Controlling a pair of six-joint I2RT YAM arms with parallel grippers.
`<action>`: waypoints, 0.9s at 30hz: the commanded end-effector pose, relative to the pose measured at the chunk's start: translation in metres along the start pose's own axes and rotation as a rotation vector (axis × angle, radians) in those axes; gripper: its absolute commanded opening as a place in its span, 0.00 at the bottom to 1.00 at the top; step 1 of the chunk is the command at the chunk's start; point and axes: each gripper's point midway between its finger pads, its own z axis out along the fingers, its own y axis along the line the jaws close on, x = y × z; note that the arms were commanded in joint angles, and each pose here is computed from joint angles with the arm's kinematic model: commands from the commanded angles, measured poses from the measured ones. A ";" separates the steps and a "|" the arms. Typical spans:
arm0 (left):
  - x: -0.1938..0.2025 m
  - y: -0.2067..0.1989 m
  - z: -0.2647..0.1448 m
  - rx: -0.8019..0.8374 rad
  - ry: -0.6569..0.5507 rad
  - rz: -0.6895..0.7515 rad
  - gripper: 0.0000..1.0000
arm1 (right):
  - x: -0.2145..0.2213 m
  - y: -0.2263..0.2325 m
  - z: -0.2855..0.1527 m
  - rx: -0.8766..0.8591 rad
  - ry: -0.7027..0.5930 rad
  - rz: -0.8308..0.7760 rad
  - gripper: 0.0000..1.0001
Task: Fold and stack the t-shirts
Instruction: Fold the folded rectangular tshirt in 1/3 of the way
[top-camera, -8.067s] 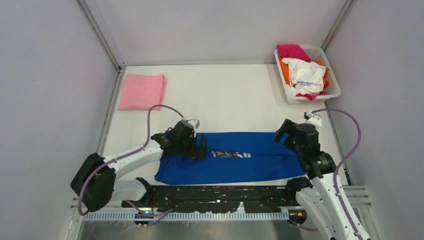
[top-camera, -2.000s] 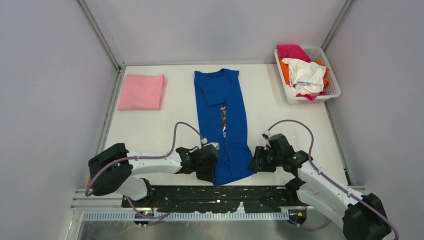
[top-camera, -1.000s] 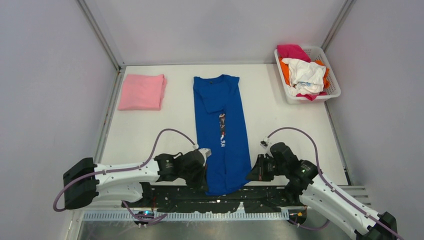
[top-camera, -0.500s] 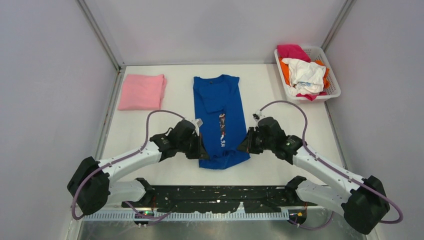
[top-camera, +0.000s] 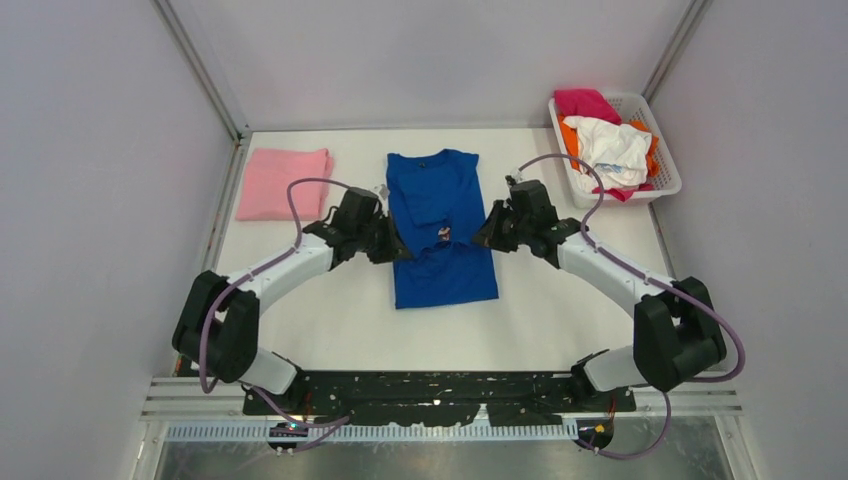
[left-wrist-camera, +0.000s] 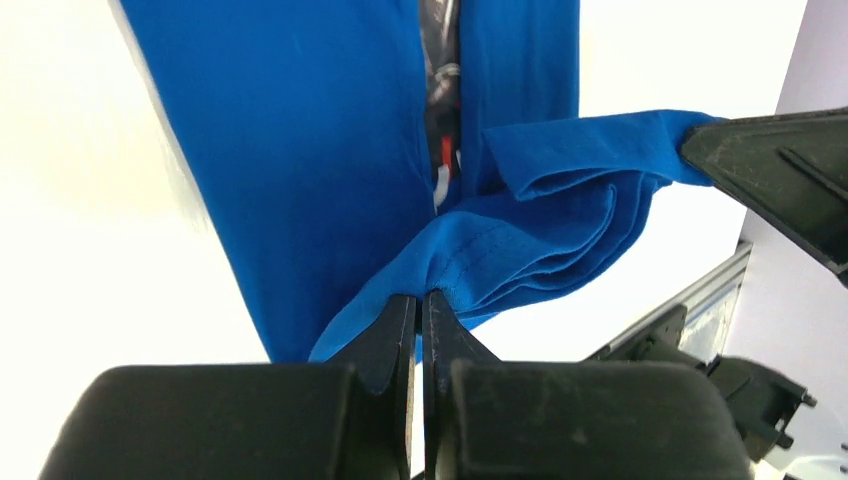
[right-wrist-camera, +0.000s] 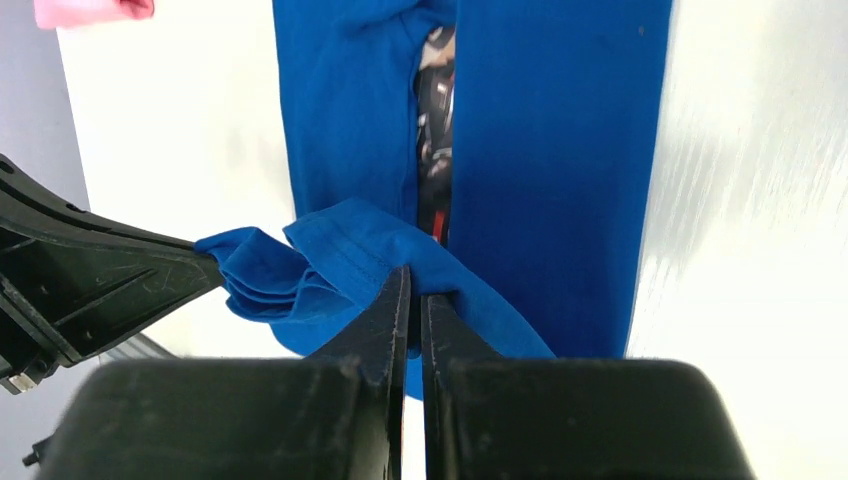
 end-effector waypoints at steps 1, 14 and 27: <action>-0.035 -0.005 0.007 0.026 -0.060 0.025 0.00 | -0.038 0.014 0.011 -0.043 -0.073 -0.047 0.05; -0.076 0.026 0.035 -0.073 -0.088 -0.019 0.00 | -0.073 -0.006 0.056 0.029 -0.099 -0.059 0.05; -0.110 0.049 0.048 -0.164 -0.132 -0.042 0.29 | -0.103 -0.029 0.089 0.086 -0.141 0.003 0.26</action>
